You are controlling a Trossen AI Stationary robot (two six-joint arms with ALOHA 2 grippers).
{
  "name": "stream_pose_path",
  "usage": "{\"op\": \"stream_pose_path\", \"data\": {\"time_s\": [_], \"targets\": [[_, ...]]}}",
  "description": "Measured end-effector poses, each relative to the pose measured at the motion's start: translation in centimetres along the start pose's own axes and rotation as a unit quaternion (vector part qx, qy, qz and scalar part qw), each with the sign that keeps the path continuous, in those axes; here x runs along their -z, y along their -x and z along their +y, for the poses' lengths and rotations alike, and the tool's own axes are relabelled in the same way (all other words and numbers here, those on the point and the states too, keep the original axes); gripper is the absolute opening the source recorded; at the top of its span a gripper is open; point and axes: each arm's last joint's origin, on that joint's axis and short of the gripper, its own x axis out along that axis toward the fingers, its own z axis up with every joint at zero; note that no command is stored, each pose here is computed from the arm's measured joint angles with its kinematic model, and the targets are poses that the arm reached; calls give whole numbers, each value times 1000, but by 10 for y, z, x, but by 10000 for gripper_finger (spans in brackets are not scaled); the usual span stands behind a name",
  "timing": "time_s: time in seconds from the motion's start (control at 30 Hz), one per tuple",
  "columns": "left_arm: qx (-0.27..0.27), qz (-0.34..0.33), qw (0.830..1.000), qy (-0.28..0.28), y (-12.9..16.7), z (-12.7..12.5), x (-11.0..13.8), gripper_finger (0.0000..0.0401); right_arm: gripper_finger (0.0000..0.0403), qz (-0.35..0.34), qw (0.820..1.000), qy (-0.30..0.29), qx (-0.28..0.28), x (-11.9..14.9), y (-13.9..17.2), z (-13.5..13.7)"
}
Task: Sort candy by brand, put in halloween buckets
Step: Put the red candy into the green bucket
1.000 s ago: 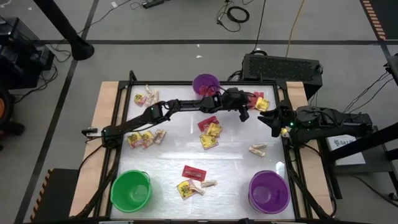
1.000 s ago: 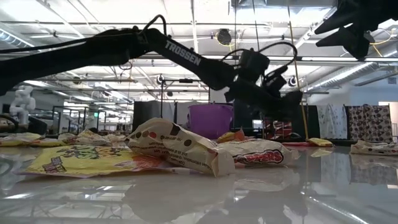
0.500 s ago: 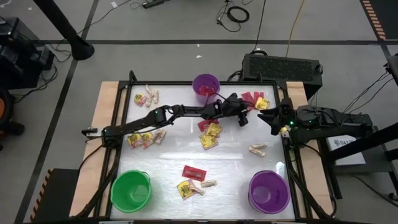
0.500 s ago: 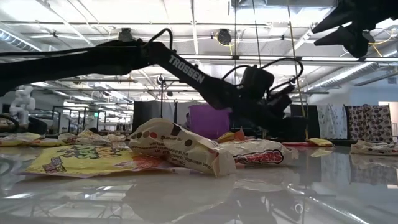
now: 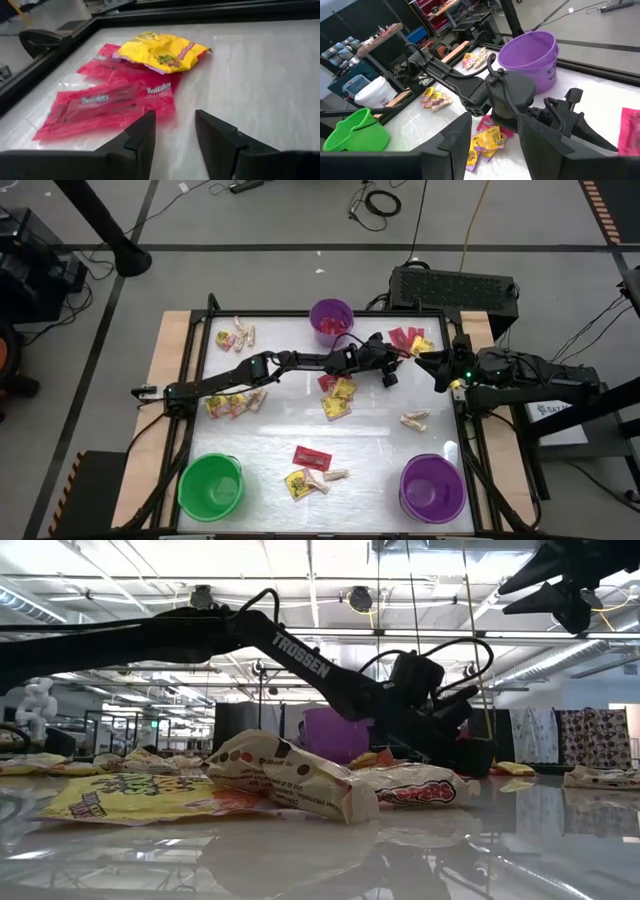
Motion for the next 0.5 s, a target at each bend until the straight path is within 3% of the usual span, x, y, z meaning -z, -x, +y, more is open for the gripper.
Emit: {"op": "stream_pose_path", "data": {"time_s": [0.23, 0.5], "targets": [[34, -2, 996, 80, 0, 8, -1, 127, 155, 1, 1000, -8, 2, 0, -1, 0], [24, -53, 982, 177, 9, 24, -29, 115, 155, 3, 1000, -7, 2, 0, -1, 0]]}}
